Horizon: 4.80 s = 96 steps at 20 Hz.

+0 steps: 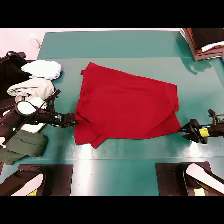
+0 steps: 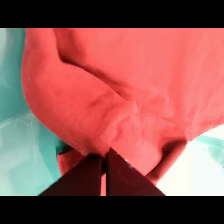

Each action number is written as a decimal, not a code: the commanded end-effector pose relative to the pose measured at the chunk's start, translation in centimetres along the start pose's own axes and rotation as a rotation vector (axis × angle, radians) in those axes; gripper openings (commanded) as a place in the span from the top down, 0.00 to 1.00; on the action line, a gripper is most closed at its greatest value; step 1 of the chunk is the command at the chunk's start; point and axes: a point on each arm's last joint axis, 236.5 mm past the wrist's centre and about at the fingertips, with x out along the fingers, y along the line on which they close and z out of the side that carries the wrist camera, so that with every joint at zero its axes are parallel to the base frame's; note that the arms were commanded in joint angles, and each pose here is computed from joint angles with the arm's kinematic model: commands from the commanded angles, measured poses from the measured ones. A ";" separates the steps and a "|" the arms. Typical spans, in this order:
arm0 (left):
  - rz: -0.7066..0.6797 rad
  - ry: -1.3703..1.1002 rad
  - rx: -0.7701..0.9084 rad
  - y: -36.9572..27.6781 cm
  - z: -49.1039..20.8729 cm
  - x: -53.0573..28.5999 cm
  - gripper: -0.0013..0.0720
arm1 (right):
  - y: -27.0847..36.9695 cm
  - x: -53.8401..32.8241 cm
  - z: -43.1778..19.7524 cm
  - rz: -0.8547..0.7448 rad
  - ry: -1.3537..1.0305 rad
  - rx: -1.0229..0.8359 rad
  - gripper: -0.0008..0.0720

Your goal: Fold the shirts.

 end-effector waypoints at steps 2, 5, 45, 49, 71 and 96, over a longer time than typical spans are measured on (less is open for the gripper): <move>-0.001 -0.003 -0.016 -0.1 0.1 -0.1 0.95 | 2.1 2.5 3.2 0.021 -0.095 -0.050 0.61; -0.005 -0.036 0.001 -0.7 1.3 -0.7 0.95 | 4.6 2.0 4.4 -0.020 -0.128 -0.189 0.87; 0.152 -0.265 0.165 -2.4 26.5 -4.9 0.95 | 24.4 -8.2 16.6 -0.332 -0.263 -0.759 0.97; 0.112 -0.253 0.176 -1.0 26.8 -5.9 0.95 | 25.3 -8.6 17.5 -0.330 -0.277 -0.770 0.97; 0.390 0.096 0.019 7.0 4.8 -8.9 0.24 | 21.0 -9.7 5.3 -0.230 -0.241 -0.763 0.56; 0.058 0.029 -0.121 3.3 -5.1 -2.6 0.95 | 0.1 -6.4 -0.7 -0.432 0.052 -0.341 0.28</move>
